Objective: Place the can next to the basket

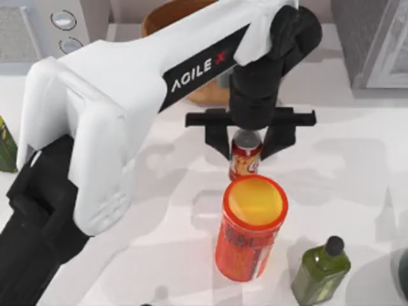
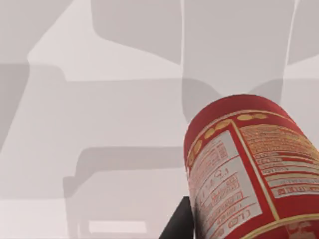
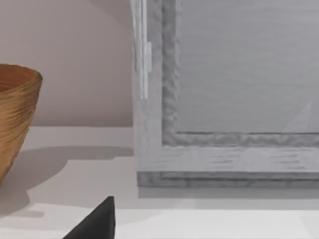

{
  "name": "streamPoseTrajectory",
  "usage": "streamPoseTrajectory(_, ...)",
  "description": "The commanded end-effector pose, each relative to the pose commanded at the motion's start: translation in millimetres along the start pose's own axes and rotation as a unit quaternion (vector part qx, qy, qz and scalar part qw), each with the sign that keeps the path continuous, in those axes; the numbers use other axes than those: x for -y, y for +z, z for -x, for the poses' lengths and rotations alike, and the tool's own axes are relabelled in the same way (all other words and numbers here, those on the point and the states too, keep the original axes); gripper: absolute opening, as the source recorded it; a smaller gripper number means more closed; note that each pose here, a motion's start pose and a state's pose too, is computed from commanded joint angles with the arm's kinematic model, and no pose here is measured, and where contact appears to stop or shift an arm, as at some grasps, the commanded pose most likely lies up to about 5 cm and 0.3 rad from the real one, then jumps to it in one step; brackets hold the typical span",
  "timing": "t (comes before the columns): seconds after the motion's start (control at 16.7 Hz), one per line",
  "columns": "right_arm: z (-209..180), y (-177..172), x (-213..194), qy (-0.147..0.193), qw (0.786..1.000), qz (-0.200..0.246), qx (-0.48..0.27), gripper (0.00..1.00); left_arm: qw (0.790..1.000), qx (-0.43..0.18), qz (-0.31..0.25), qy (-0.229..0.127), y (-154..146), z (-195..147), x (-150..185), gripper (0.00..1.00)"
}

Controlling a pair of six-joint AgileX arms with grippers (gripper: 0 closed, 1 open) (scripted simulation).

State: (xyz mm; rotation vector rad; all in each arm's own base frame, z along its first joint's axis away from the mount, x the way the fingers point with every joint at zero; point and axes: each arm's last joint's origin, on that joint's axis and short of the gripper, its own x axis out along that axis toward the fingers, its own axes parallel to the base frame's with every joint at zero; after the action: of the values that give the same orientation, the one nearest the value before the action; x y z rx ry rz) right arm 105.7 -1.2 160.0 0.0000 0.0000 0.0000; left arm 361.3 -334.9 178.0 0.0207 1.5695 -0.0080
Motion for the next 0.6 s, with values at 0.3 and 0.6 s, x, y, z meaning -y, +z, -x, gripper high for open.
streamPoseTrajectory(0.3,0.0,0.0,0.0,0.000,1.000,0.000,0.000,1.00,1.000,0.001,-0.001,0.000,-1.2,-5.4,1.3,0.00)
streamPoseTrajectory(0.6,0.0,0.0,0.0,0.000,1.000,0.000,0.000,1.00,1.000,0.002,-0.001,-0.001,-1.4,-6.2,1.6,0.08)
